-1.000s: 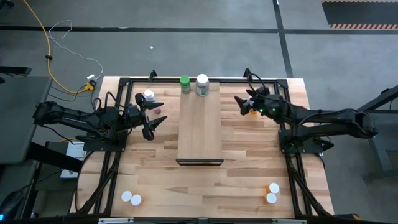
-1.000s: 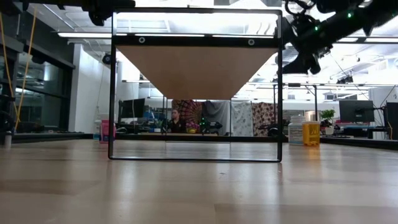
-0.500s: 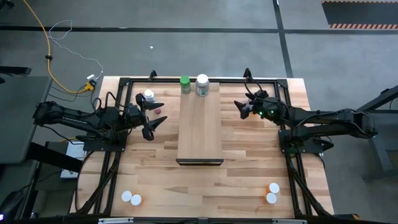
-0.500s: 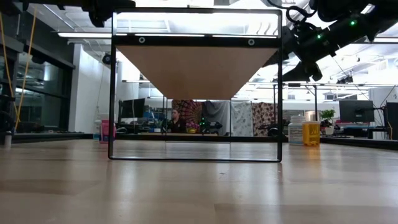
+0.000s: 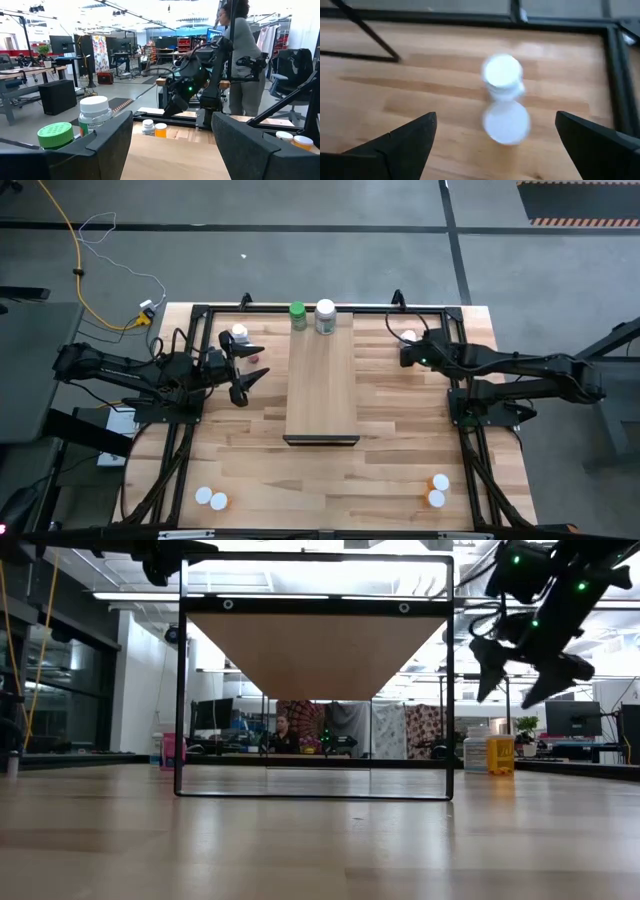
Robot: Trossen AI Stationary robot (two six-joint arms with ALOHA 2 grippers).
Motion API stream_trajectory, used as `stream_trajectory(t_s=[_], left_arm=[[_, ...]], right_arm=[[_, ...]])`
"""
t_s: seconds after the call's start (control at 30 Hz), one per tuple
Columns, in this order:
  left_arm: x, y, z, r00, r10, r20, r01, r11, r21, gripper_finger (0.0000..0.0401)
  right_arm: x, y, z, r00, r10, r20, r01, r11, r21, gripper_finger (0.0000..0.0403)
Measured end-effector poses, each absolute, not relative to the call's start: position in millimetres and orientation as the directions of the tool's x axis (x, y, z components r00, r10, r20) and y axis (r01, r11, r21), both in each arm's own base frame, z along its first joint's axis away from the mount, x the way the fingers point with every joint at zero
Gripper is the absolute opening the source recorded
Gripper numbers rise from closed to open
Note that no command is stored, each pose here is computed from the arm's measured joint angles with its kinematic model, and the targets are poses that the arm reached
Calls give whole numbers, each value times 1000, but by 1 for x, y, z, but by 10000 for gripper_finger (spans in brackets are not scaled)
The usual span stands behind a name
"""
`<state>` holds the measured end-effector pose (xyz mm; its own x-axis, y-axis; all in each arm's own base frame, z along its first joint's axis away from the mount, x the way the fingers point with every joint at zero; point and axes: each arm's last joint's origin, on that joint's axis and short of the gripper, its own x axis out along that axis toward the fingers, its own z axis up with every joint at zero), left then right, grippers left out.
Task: Pick and place medicine bottles onto shelf by color
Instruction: Put the orange pill bottle on the shelf
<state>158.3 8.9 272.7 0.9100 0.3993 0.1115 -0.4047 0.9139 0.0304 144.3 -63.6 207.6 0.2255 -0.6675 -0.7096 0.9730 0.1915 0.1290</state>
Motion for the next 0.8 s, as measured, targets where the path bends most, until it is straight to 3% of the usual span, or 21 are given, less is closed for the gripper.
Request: stream_trajectory(t_s=[0.3, 0.47, 0.8], left_arm=[[158, 9, 273, 910, 400, 111, -405, 914, 30, 262], [158, 9, 273, 910, 400, 112, -405, 914, 30, 262], [158, 9, 273, 909, 402, 111, -407, 913, 30, 262]], right_arm=[[157, -81, 185, 118, -613, -781, 987, 158, 25, 398], [167, -93, 172, 113, -581, -806, 984, 176, 11, 398], [166, -102, 166, 68, -572, -817, 993, 117, 1, 398]])
